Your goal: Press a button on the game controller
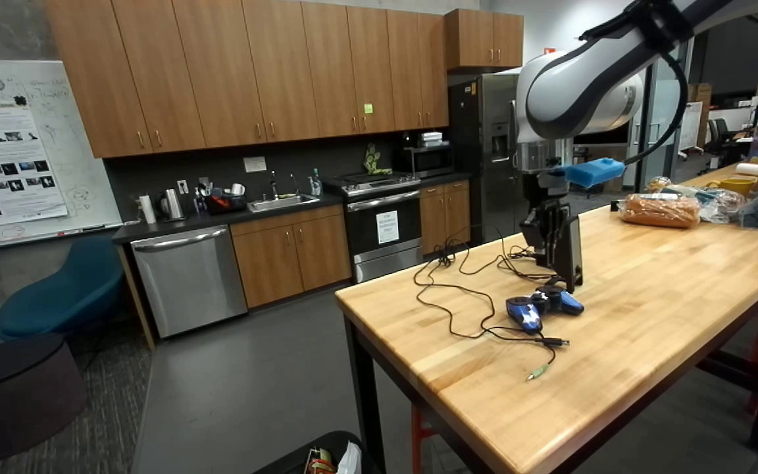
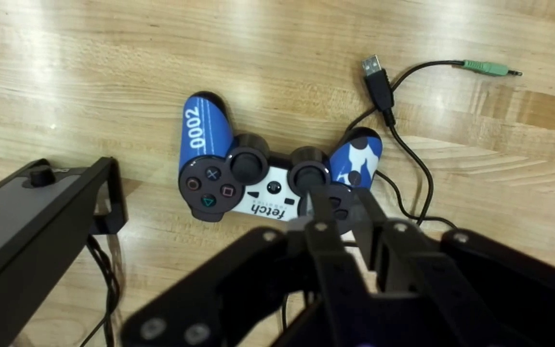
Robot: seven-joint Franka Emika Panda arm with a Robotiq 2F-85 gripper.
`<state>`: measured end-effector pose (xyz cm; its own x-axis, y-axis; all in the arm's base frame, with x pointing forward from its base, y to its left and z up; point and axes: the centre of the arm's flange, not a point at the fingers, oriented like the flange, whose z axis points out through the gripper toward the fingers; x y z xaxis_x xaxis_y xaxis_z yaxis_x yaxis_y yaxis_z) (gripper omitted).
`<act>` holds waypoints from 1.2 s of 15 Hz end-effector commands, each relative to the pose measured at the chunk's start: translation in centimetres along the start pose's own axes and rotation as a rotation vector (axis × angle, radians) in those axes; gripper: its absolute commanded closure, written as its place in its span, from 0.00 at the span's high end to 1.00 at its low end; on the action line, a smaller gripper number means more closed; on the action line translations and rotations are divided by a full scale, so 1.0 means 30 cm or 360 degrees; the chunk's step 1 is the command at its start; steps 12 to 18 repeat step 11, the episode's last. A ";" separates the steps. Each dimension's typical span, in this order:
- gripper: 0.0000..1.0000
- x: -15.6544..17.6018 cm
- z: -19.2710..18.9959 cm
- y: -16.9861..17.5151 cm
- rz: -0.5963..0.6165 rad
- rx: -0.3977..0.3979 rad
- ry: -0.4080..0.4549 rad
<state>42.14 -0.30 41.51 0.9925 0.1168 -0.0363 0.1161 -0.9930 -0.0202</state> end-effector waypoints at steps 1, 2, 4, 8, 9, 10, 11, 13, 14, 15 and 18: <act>0.50 -0.057 -0.046 0.007 -0.0021 -0.0007 0.0033; 0.56 -0.062 -0.053 0.005 -0.0021 -0.0008 0.0039; 0.69 -0.072 -0.070 0.000 -0.0027 -0.0011 0.0047; 0.97 -0.091 -0.102 -0.008 -0.0037 -0.0017 0.0073; 0.99 -0.095 -0.107 -0.010 -0.0038 -0.0020 0.0080; 1.00 -0.099 -0.113 -0.012 -0.0036 -0.0024 0.0088; 1.00 -0.103 -0.118 -0.013 -0.0026 -0.0044 0.0093; 1.00 -0.103 -0.118 -0.013 -0.0026 -0.0044 0.0093; 1.00 -0.103 -0.118 -0.013 -0.0026 -0.0044 0.0093; 1.00 -0.103 -0.118 -0.013 -0.0026 -0.0044 0.0093; 1.00 -0.103 -0.118 -0.013 -0.0026 -0.0044 0.0093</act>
